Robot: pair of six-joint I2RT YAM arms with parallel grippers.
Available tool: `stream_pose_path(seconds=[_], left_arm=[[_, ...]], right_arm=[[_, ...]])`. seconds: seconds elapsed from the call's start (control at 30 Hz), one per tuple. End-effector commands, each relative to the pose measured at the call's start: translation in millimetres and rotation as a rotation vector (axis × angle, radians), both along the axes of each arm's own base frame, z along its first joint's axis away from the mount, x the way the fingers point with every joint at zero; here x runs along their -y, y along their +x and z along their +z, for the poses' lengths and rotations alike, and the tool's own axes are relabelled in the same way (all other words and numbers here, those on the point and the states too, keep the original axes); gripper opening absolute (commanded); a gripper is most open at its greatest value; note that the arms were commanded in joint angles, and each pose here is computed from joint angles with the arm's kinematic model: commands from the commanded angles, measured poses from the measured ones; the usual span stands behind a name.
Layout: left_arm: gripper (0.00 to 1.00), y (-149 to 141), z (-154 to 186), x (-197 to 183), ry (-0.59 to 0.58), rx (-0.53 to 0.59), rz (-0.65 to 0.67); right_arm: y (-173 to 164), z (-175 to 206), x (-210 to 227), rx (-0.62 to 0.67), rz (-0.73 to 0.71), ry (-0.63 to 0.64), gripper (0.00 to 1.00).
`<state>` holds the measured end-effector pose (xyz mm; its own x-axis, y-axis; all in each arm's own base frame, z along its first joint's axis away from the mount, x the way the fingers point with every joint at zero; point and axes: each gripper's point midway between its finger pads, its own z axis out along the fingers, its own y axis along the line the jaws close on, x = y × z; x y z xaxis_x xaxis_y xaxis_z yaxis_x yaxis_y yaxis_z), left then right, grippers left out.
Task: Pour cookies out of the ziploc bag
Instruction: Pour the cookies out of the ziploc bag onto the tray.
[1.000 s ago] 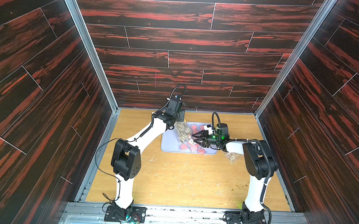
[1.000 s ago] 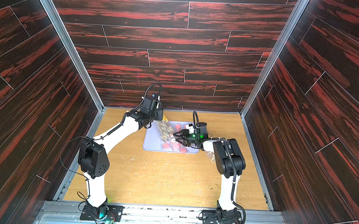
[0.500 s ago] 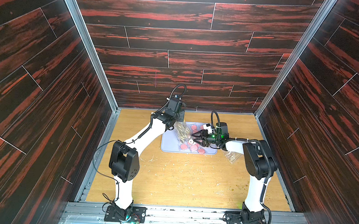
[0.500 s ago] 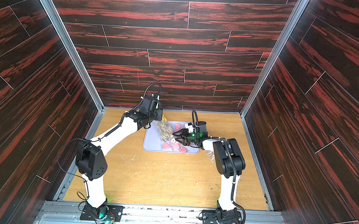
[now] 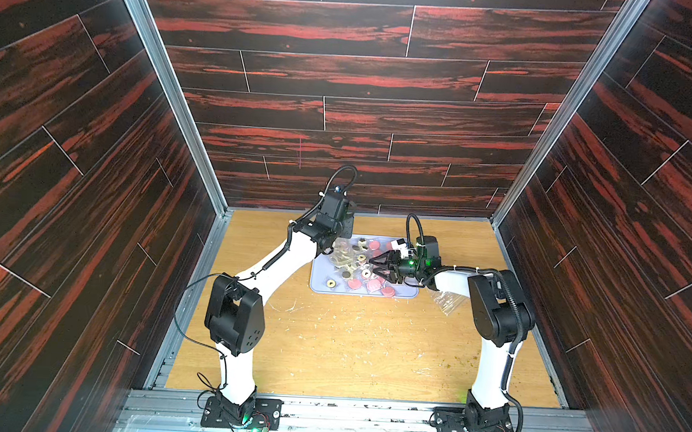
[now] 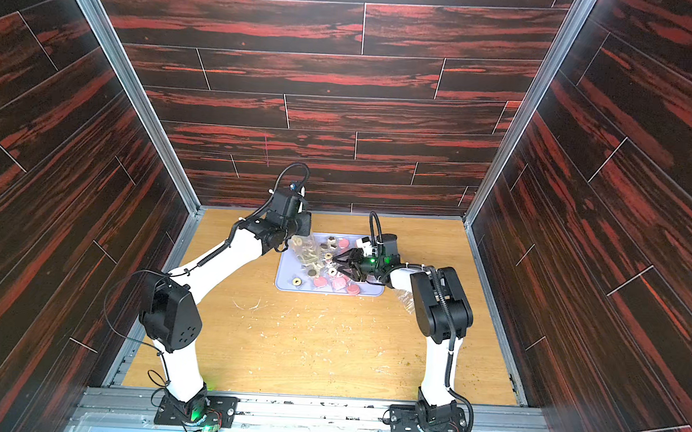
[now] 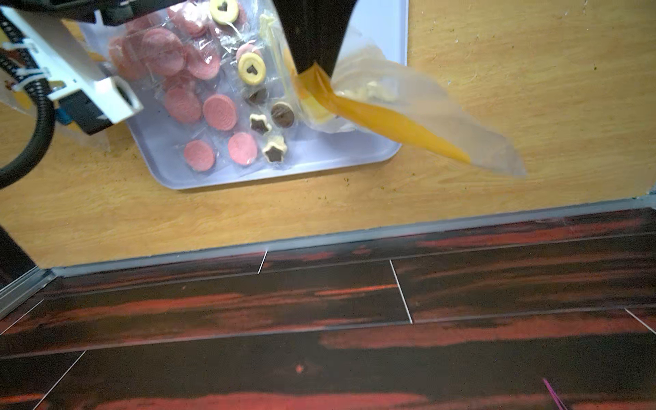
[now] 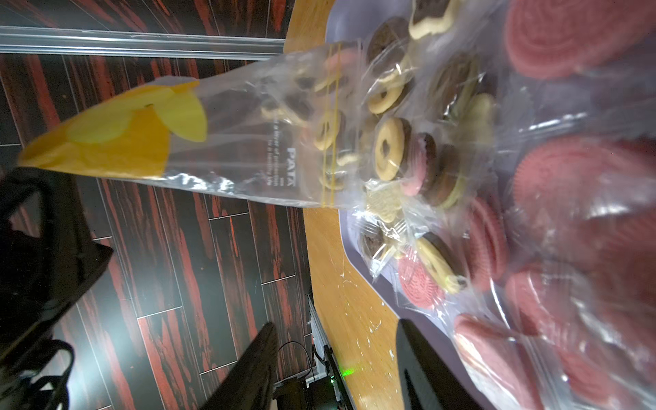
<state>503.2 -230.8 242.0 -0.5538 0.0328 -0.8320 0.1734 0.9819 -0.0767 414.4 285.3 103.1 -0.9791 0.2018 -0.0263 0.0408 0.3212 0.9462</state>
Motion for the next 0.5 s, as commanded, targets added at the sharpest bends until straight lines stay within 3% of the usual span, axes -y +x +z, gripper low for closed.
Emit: stream_pose_path(seconds=[0.0,0.47], left_arm=[[0.00,-4.0,17.6,-1.0,-0.034,0.036,0.014],[0.00,-15.4,29.7,9.9,-0.115,0.028,-0.006]], right_arm=[[-0.2,23.1,-4.6,0.052,0.021,0.017,0.56],[-1.8,29.9,-7.2,0.064,0.025,0.018,0.56]])
